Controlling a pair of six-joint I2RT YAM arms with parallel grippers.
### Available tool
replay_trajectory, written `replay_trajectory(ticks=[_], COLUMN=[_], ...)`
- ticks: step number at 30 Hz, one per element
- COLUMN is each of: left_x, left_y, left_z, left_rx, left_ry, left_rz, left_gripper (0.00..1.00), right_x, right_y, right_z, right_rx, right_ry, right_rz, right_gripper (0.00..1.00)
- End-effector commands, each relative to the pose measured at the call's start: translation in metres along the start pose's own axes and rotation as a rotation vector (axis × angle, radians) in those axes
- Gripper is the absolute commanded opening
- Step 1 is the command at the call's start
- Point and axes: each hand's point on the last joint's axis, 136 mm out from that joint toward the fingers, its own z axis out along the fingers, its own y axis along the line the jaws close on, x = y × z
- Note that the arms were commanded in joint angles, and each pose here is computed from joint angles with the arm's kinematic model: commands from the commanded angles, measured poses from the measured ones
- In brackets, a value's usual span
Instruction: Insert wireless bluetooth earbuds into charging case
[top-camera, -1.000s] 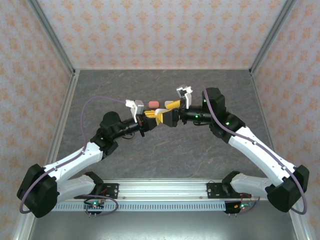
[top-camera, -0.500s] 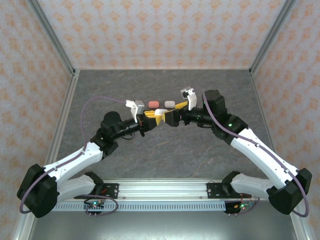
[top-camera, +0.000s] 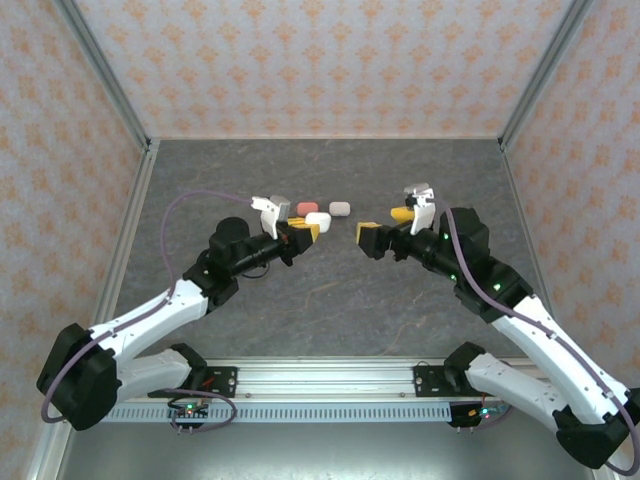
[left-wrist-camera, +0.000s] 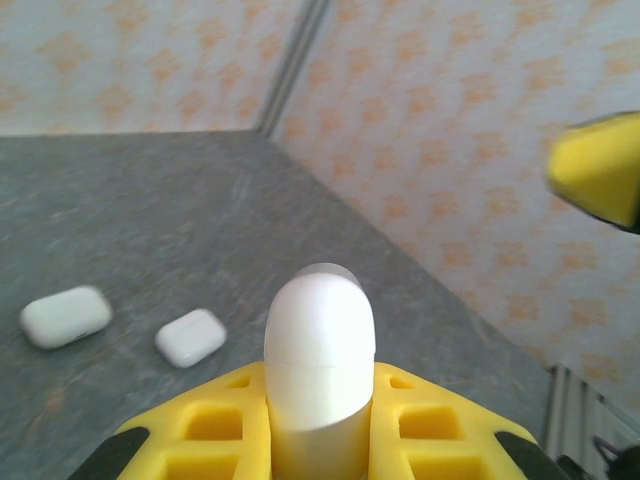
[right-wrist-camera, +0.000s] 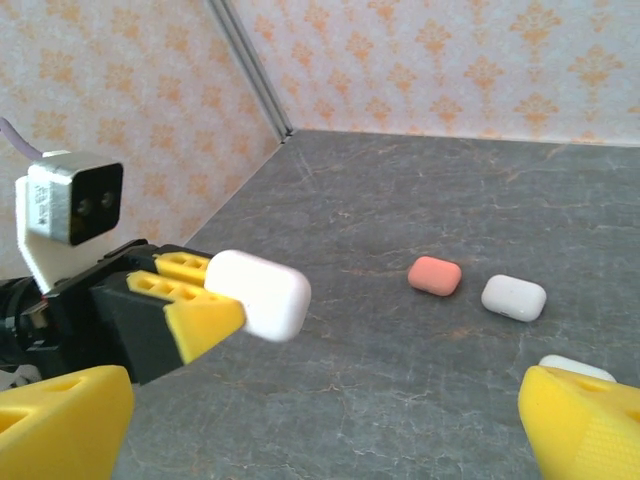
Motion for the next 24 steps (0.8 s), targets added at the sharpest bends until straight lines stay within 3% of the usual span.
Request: replay_trajectory(ticks=[1,9,24], left_x=[0.007,0.052,0.091], left_y=[0.033,0.078,0.130], left_z=[0.008,0.031,0.045], left_rx=[-0.172,-0.296,-0.398], left_ry=[0.060,0.245,0.324], left_rz=[-0.035,-0.158,-0.278], left_gripper=[0.00,0.00,0.00], right_x=[0.000,0.017,0.038], right_y=[-0.006,-0.015,-0.032], right_z=[-0.002,-0.004,0.010], right_rx=[0.029,0.061,0.125], right_ry=[-0.029,0.007,0.067], right_rz=[0.032,0.052,0.024], right_gripper=[0.99,0.99,0.99])
